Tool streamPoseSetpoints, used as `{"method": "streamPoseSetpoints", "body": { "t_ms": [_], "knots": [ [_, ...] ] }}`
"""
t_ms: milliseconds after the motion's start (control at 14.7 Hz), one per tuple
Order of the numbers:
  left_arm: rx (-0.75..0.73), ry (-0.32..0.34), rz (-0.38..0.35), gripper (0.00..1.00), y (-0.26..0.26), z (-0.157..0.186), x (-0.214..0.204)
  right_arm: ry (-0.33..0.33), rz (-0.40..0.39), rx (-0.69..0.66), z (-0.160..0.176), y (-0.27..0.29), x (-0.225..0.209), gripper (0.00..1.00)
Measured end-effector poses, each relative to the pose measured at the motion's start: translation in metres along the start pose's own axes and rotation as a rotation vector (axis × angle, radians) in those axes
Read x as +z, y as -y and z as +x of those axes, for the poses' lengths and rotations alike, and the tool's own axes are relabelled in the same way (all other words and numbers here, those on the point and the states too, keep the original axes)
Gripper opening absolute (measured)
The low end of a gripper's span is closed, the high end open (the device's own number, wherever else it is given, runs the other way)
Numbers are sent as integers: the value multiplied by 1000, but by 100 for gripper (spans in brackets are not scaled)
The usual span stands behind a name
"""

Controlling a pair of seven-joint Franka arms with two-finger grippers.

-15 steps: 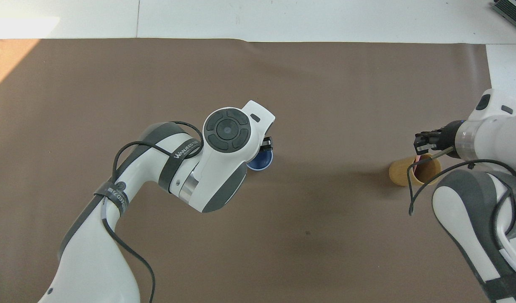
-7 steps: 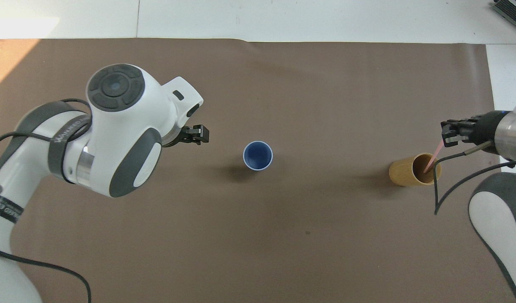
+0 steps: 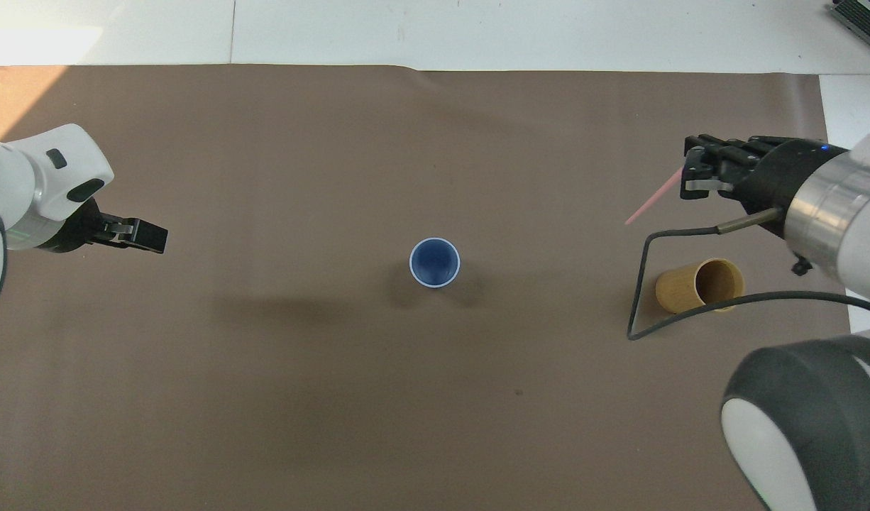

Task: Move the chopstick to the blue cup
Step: 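Carry the straw toward the blue cup while the left gripper withdraws, then lower the pink straw into the blue cup and open the right gripper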

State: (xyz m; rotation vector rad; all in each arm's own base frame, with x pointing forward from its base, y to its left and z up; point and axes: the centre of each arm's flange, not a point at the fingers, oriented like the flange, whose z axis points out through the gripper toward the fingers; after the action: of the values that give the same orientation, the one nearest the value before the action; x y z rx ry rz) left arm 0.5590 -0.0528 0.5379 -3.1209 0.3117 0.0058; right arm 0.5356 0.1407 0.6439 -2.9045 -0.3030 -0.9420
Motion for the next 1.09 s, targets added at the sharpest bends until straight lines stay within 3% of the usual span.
{"method": "streamPoseSetpoints", "body": {
  "t_ms": [408,1089],
  "knots": [
    [2,-10,2,100,-1,-29,-117,-64,131,1,-7,113,17,8],
    [-39,24,-47,100,17,-36,-114,19,157,-45,-52,194,99,8]
  ]
}}
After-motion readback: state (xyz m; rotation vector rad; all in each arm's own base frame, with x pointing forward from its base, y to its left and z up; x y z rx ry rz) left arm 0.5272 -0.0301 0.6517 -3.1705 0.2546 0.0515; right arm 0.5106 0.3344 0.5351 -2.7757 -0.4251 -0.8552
